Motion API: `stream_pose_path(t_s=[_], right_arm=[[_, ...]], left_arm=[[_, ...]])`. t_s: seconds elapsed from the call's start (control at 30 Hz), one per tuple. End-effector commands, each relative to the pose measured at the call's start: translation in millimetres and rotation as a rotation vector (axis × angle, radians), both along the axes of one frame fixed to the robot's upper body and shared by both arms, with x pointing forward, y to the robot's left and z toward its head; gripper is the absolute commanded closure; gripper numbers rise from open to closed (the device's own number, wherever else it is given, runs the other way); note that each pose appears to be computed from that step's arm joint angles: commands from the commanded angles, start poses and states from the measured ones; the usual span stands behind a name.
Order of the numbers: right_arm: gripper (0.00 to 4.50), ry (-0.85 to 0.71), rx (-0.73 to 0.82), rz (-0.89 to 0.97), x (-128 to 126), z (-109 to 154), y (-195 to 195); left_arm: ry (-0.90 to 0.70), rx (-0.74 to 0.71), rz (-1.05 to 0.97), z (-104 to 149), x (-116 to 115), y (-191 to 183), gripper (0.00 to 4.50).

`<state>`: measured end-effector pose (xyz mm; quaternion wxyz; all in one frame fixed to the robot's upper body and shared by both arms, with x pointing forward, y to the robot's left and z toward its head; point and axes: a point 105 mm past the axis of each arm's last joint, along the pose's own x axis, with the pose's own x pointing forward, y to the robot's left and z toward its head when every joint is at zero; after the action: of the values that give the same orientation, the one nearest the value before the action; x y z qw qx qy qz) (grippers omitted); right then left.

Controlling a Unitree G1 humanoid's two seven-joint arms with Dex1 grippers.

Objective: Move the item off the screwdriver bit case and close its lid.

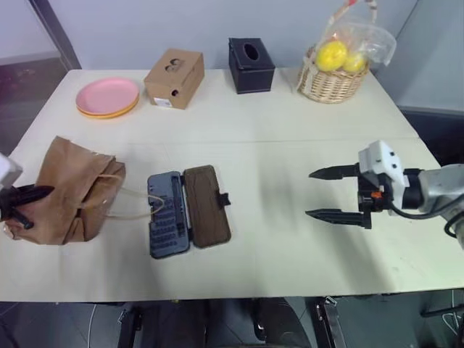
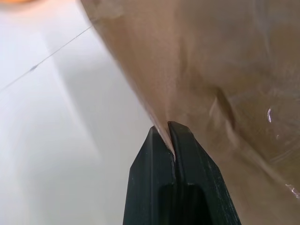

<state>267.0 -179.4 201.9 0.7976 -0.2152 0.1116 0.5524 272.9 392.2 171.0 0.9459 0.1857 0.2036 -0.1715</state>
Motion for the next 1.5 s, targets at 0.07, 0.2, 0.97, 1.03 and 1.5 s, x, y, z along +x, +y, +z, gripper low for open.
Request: stream_pose_path(t_s=[0.07,0.2,0.97,1.03,1.5], right_arm=[[0.00,-0.052,0.000,0.010,3,11,0],[0.00,-0.052,-0.003,0.005,1,10,0],[0.00,-0.049,-0.008,-0.033,-8,6,-1],[0.00,-0.047,-0.008,-0.027,-8,6,0],[0.00,-0.039,0.002,0.001,-2,5,7]], left_arm=[[-0.086,-0.148,-0.182,34,3,-48,4.49],[-0.059,-0.170,-0.273,31,9,-78,4.49],[-0.096,-0.266,-0.263,49,23,-74,4.49],[-0.140,-0.320,-0.204,58,21,-61,4.49],[-0.208,-0.057,0.365,22,-1,67,4.49]])
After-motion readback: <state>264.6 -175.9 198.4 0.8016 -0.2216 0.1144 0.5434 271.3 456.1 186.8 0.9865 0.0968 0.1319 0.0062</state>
